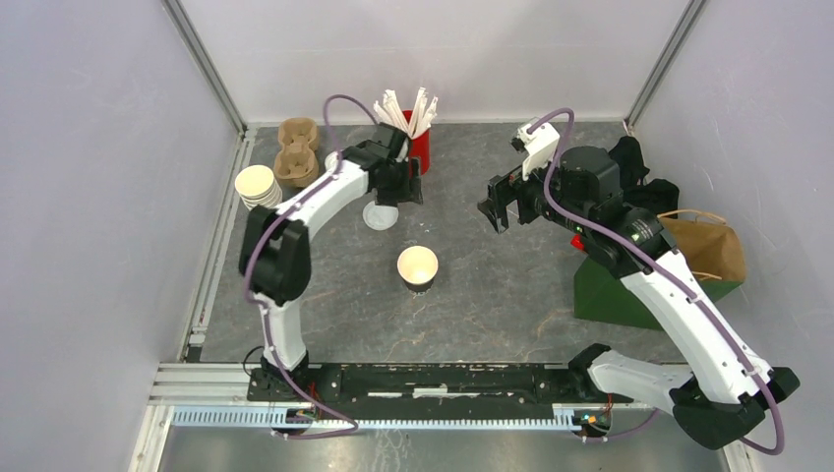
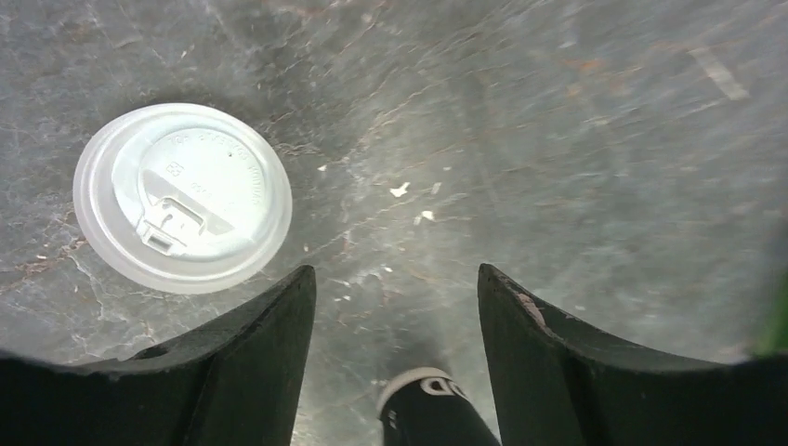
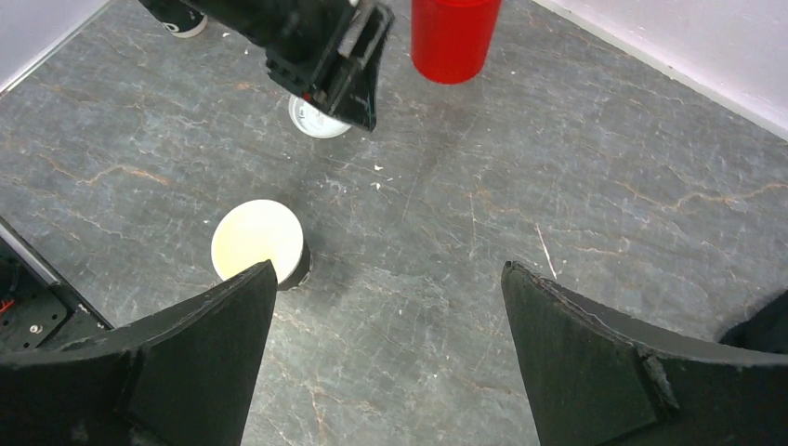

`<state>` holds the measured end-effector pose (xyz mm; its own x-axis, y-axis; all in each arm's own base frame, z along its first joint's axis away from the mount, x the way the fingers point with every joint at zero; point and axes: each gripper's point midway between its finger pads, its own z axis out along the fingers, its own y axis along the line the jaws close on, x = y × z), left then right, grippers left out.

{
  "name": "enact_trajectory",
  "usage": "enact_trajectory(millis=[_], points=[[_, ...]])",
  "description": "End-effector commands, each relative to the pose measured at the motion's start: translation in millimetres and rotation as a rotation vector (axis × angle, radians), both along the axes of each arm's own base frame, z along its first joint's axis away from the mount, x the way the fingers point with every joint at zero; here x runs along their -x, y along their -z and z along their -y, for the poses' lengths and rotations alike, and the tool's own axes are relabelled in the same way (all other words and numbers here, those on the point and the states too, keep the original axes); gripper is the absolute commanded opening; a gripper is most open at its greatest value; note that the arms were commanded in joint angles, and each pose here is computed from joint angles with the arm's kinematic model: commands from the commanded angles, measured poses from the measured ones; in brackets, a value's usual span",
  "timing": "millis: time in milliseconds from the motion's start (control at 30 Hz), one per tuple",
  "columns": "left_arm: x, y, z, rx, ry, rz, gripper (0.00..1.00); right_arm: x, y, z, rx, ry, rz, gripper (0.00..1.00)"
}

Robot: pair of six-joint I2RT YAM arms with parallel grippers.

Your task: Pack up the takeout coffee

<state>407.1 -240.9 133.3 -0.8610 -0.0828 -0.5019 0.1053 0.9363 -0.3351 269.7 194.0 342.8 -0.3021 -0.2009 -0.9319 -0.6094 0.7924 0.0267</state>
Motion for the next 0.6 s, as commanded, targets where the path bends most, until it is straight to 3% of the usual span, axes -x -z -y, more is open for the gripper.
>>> enact_trajectory(millis=[0,167,567], points=[[-16.4,14.4,-12.8,-0.239,0.065,0.046,0.7,-1.1,-2.8,7.8,0.007,0.039,0.022,0.98],[-24.3,48.3,-16.5,-0.337,0.052,-0.021,0.63,-4.5,-0.7,11.1,0.02,0.063,0.022,0.98],[-22.0,91.9,-21.5,-0.397,0.028,-0.11,0.5,-12.5,7.3,7.1,0.06,0.051,0.014,0.98]])
